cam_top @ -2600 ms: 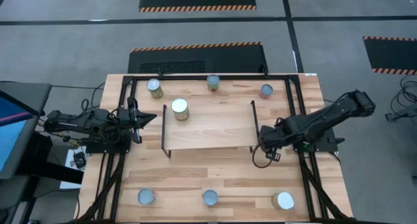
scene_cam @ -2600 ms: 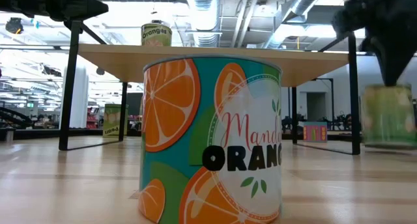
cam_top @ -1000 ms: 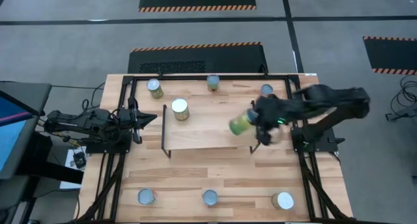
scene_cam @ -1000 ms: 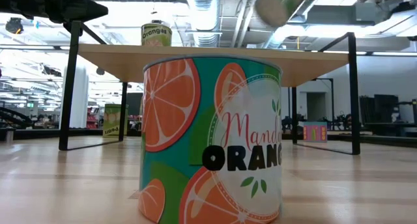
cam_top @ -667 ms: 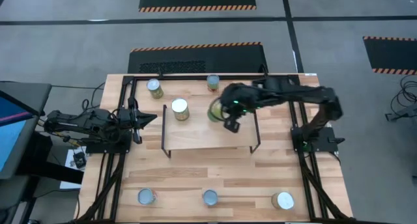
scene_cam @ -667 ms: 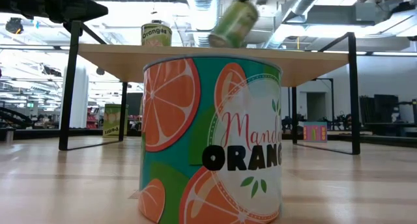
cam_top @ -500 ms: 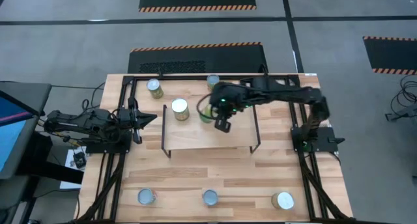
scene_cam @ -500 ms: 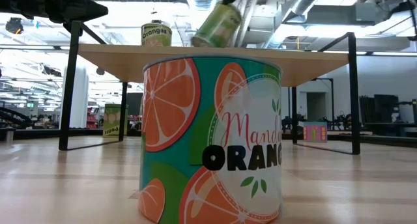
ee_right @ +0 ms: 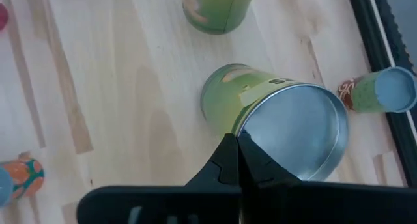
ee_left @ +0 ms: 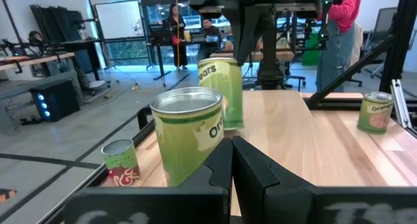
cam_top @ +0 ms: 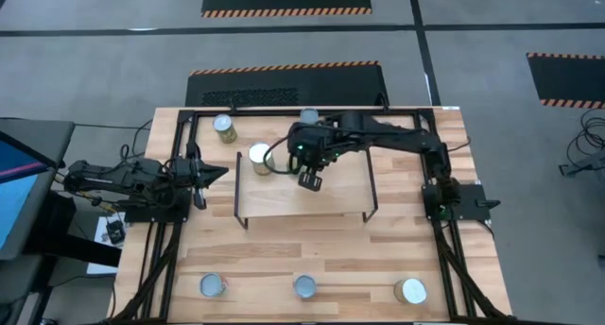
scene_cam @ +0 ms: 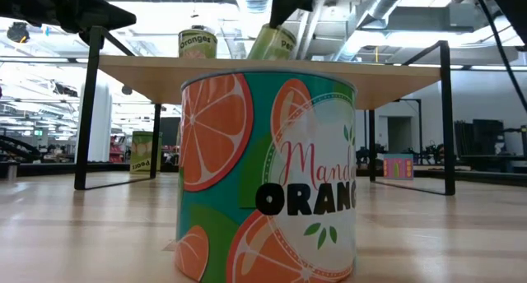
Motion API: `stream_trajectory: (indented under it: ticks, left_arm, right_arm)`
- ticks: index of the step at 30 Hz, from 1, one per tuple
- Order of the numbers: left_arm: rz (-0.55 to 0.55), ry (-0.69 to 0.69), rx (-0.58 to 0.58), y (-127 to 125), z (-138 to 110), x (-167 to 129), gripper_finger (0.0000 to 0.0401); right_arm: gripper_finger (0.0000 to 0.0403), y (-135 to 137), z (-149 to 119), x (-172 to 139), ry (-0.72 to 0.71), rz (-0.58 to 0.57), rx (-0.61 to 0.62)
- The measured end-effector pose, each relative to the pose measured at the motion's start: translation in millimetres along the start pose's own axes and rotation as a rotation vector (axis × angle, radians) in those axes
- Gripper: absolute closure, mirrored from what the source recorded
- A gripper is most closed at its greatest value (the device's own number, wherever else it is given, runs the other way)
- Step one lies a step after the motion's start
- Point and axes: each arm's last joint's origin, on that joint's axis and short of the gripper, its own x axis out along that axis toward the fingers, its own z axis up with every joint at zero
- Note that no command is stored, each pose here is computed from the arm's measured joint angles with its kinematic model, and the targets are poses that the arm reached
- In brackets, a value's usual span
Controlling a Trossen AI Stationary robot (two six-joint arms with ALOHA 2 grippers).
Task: Pick and place cans onto a shelf
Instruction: Put the bottom canned pears on the shelf
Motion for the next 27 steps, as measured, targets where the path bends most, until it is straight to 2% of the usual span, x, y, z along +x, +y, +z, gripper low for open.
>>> stream_trajectory:
  ticks: [7, 15, 22, 27]
  left_arm:
    - [-0.002, 0.004, -0.005, -0.1, -0.4, 0.0, 0.0401]
    - [-0.003, 0.005, -0.009, -0.1, -0.5, 0.0, 0.0401]
    - [-0.004, 0.012, -0.006, -0.2, -1.2, 0.0, 0.0401]
    - [-0.006, 0.030, -0.004, -0.3, -3.1, -0.1, 0.0401]
  right_arm:
    - [0.0399, 0.8, 2.6, -0.7, -0.030, 0.006, 0.004]
    - [0.0351, 0.9, 3.1, -0.7, -0.035, 0.007, 0.007]
    - [0.0342, 1.5, 5.7, -1.1, -0.063, 0.013, 0.008]
    - [0.0345, 5.1, 5.1, -3.8, -0.072, 0.016, -0.080]
